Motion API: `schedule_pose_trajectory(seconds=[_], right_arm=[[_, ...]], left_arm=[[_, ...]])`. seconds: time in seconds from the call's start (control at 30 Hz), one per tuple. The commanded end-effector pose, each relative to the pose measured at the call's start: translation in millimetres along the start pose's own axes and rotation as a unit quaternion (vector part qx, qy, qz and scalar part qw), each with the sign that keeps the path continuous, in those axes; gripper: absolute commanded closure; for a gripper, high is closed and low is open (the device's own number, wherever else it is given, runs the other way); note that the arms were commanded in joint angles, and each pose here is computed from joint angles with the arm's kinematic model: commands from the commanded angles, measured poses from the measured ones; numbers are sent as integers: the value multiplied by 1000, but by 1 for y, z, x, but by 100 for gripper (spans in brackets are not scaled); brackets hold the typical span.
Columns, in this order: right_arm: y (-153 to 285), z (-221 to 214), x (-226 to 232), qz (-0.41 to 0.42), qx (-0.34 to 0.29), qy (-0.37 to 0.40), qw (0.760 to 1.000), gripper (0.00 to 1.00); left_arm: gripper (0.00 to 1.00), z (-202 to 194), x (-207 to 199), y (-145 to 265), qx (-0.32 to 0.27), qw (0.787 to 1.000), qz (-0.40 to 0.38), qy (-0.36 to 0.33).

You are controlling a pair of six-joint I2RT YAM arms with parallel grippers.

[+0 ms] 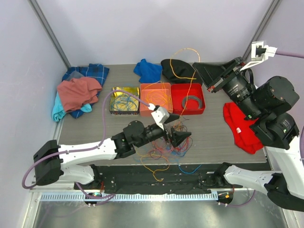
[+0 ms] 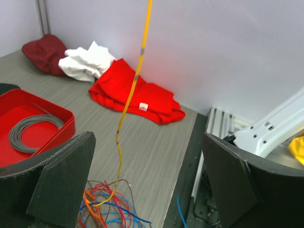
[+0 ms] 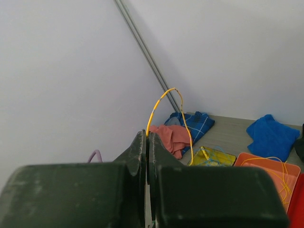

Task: Untangle the cables

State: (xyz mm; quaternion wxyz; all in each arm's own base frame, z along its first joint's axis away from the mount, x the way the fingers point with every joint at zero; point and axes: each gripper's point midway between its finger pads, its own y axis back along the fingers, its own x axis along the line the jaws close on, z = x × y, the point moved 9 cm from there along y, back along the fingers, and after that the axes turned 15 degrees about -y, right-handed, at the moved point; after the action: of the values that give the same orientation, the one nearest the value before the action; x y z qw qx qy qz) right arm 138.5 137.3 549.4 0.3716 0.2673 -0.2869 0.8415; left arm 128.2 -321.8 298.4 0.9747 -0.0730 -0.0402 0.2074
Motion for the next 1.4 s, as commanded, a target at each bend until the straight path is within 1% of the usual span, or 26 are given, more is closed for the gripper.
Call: schedule_pose_trajectory(seconds=[0.0, 0.13, 0.23, 0.27, 0.3, 0.33, 0.4, 0.43, 0.47, 0.5, 0.57, 0.6, 0.63, 0.67, 0.7, 0.77, 0.8, 0.83, 0.93, 1.0, 1.03, 1.1, 1.13, 1.2, 1.23, 1.37], right_arm=[[8, 6, 5, 18, -9, -3, 1000, 99], [11, 2, 2, 15, -4, -6, 1000, 99], [14, -1, -1, 12, -3, -5, 1000, 99], [15, -2, -2, 11, -2, -6, 1000, 99], [16, -3, -3, 13, 0, -6, 1000, 99], [18, -5, -5, 14, 0, -9, 1000, 99], [20, -8, -7, 14, -1, -13, 1000, 99], [24, -10, -10, 10, -4, -15, 1000, 95], [27, -10, -11, 10, -6, -16, 1000, 90], [27, -15, -17, 0, -2, -16, 1000, 77], [36, -15, -20, -7, -12, -19, 1000, 59], [38, -22, -27, -17, -4, -19, 1000, 49], [41, -24, -31, -24, -3, -18, 1000, 45], [49, -23, -33, -30, -13, -23, 999, 41], [50, -34, -43, -47, -4, -24, 999, 36], [61, -38, -51, -58, -12, -34, 998, 32], [61, -50, -62, -72, 0, -36, 997, 29], [64, -54, -66, -76, 2, -39, 996, 29], [71, -71, -80, -88, 16, -54, 995, 28], [73, -85, -88, -83, 33, -63, 994, 28], [73, -90, -90, -82, 40, -67, 994, 28], [72, -102, -97, -84, 57, -75, 992, 29], [72, -105, -100, -87, 61, -77, 991, 30], [73, -114, -107, -95, 72, -79, 990, 31], [74, -115, -108, -96, 72, -79, 990, 31], [82, -119, -115, -107, 68, -77, 989, 32]], left_arm=[[0, 26, 10, -16, -67, 996, 44, -35], [2, 24, 16, -22, -66, 994, 71, -50], [15, 26, 20, -23, -63, 993, 83, -58], [26, 29, 20, -23, -67, 992, 85, -60], [32, 30, 22, -24, -66, 992, 88, -60], [49, 31, 24, -24, -67, 992, 93, -57], [69, 41, 26, -21, -68, 991, 99, -56], [96, 46, 28, -20, -66, 990, 109, -54], [100, 58, 30, -20, -67, 990, 115, -52], [100, 63, 32, -14, -47, 991, 117, -52], [100, 86, 37, -9, -46, 990, 125, -38], [100, 92, 42, 1, -22, 990, 134, -35], [100, 116, 46, 4, -32, 988, 147, -24], [100, 128, 51, 9, -29, 985, 168, -2], [100, 138, 58, 16, -23, 983, 182, 0], [100, 169, 64, 28, -31, 982, 185, -2], [100, 179, 68, 33, -34, 980, 194, -6], [100, 199, 70, 41, -43, 977, 207, -5], [100, 236, 77, 49, -38, 972, 230, -20], [100, 252, 79, 48, -33, 971, 233, -33], [100, 267, 81, 44, -43, 970, 236, -36], [100, 274, 83, 43, -31, 968, 243, -51], [100, 291, 84, 46, -49, 966, 249, -52], [100, 288, 88, 34, -29, 965, 254, -65], [100, 298, 90, 36, -39, 962, 262, -69], [100, 281, 105, 12, -4, 958, 280, -65]])
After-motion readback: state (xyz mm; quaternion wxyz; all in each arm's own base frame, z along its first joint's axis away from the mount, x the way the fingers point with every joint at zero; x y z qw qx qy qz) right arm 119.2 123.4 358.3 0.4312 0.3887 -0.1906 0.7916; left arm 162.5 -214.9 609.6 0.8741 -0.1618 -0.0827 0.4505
